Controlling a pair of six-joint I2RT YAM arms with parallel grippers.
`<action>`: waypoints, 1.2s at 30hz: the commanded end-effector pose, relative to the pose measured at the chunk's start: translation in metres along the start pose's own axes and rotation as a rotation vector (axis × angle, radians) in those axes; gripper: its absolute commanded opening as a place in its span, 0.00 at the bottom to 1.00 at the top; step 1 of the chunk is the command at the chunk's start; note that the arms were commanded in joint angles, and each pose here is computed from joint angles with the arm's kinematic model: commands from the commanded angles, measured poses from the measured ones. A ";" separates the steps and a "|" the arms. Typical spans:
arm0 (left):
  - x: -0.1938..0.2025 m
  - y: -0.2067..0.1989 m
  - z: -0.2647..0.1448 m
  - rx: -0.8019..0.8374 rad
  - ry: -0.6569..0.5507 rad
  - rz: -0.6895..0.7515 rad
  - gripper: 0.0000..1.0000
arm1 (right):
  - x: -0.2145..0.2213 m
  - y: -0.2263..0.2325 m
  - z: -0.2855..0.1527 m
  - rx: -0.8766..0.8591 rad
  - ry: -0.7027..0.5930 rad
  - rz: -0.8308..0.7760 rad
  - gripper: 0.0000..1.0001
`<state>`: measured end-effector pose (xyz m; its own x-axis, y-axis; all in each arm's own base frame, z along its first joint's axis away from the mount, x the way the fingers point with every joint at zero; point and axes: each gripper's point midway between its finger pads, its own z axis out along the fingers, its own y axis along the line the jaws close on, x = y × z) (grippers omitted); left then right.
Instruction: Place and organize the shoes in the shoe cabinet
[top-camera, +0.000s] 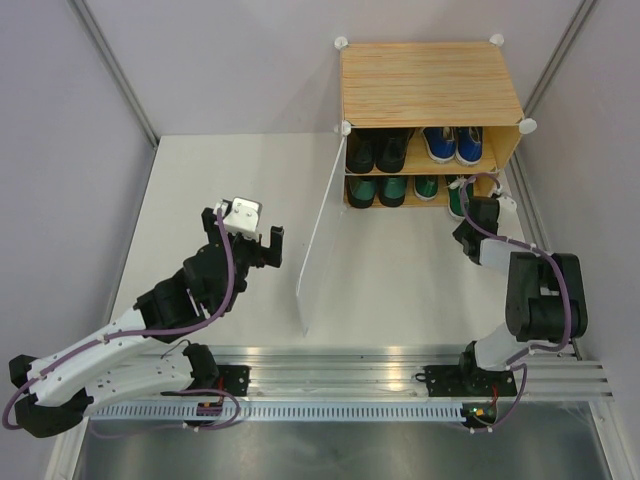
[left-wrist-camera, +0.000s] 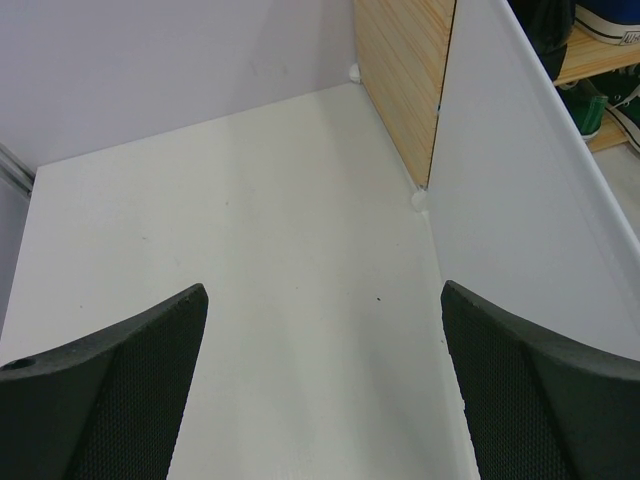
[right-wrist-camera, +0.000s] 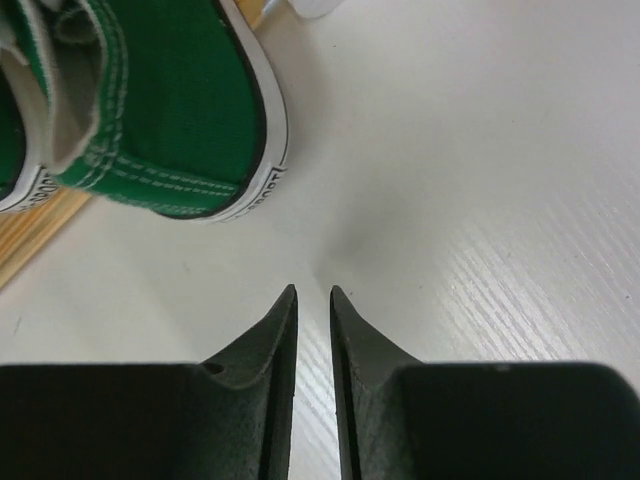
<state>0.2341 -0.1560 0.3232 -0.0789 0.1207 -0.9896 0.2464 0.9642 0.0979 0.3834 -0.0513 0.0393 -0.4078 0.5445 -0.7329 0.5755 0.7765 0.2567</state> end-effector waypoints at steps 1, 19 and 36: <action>-0.004 0.002 0.001 -0.003 -0.009 0.014 0.99 | -0.027 0.011 0.016 -0.004 -0.064 0.049 0.23; 0.000 0.001 0.004 -0.012 0.003 0.039 1.00 | -0.069 0.063 0.051 -0.107 -0.090 0.074 0.24; 0.001 0.000 0.005 -0.015 0.007 0.040 1.00 | -0.040 0.076 0.005 -0.287 -0.057 0.090 0.39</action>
<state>0.2370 -0.1591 0.3178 -0.0900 0.1443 -0.9854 0.2443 0.9624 0.1187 0.4342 -0.0336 0.0437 -0.4099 0.5802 -0.7038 0.4824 0.7928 0.3726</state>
